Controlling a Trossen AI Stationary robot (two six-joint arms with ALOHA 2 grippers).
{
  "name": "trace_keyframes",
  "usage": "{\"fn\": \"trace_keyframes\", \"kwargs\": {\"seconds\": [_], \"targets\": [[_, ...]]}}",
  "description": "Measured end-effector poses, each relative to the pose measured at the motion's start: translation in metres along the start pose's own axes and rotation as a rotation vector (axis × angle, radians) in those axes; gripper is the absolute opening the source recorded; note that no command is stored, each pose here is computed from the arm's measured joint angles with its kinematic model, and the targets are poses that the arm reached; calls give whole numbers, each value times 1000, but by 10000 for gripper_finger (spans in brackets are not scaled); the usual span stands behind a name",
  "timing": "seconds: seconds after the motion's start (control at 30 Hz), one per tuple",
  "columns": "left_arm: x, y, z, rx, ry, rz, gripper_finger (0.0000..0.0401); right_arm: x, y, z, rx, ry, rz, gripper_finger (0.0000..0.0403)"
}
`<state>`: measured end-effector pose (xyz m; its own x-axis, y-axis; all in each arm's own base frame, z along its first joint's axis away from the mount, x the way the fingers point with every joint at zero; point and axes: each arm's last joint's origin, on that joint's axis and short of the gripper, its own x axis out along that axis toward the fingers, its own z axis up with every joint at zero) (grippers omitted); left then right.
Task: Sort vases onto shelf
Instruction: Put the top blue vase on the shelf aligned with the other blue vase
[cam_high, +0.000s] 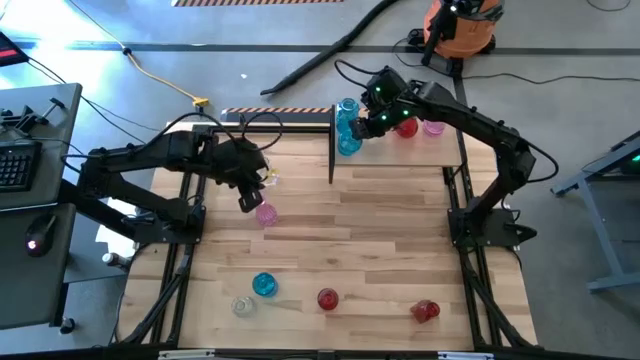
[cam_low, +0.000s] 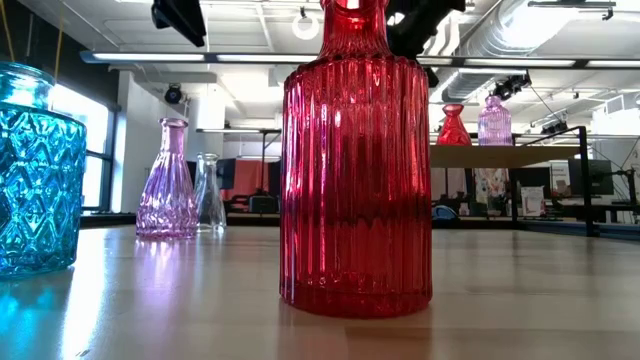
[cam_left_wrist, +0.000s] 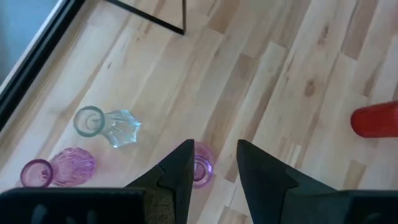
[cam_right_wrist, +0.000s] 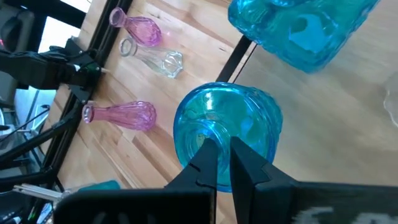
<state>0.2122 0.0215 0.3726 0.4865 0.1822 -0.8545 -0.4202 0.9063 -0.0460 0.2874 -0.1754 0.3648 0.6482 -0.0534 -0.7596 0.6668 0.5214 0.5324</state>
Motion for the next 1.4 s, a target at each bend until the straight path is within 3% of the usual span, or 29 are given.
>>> {"fn": "trace_keyframes", "kwargs": {"seconds": [1.03, 1.4], "targets": [[1, 3, 2, 7, -11, 6, 113, 12, -14, 12, 22, -2, -16, 0], [1, 3, 2, 7, -11, 6, 113, 12, -16, 13, 35, -19, -43, 30]]}}
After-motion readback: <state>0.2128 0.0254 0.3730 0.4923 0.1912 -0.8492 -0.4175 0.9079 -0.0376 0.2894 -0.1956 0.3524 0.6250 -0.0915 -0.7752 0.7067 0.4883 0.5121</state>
